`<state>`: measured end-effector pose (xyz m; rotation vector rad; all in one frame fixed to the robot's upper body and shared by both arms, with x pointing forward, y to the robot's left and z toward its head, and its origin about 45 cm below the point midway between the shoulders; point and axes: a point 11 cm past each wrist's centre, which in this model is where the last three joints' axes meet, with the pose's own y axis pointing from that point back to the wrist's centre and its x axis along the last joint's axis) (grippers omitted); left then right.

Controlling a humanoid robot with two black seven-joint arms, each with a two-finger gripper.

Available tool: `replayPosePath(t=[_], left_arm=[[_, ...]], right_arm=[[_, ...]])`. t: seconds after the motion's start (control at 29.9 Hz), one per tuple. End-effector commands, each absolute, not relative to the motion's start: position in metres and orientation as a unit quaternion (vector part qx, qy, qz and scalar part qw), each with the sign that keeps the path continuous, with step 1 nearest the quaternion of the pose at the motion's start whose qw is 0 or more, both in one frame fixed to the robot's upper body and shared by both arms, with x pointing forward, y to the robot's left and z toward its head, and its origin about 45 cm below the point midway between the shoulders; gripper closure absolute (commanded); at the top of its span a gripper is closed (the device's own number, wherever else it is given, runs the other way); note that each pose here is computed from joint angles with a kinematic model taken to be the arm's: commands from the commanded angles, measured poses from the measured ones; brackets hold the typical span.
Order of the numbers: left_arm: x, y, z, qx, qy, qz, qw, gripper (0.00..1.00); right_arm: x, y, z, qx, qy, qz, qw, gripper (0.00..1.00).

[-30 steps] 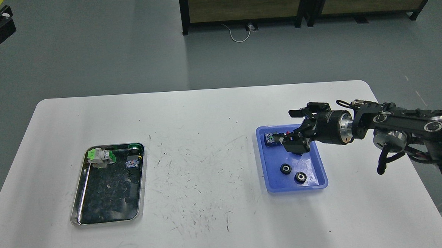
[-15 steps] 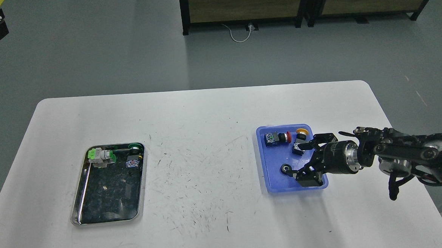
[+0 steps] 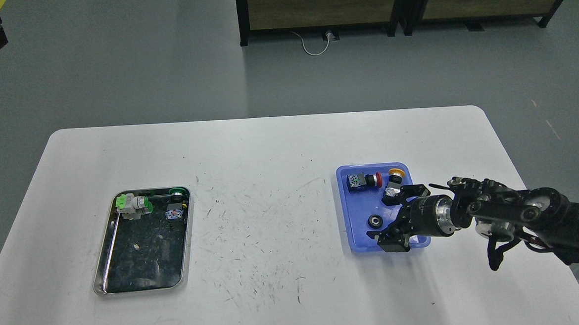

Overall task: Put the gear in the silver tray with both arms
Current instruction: 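Close the right gripper on the black gear and lift it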

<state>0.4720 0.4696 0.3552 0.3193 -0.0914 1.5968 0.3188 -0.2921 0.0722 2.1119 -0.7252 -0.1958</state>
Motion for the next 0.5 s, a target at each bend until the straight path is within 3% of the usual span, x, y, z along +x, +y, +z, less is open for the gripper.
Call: replayPosePath(t=[0.0,0.47], left_arm=[[0.472,0.471,0.358,0.142,-0.042,0.714,0.684,0.02],[0.472,0.474,0.361,0.143,-0.043,0.717,0.681,0.02]], right_arm=[[0.316,-0.289,0.066,0.847,-0.291,-0.081,0.436,0.07],[0.321,-0.299,0.065,0.839,-0.304,-0.077,0.444,0.12]])
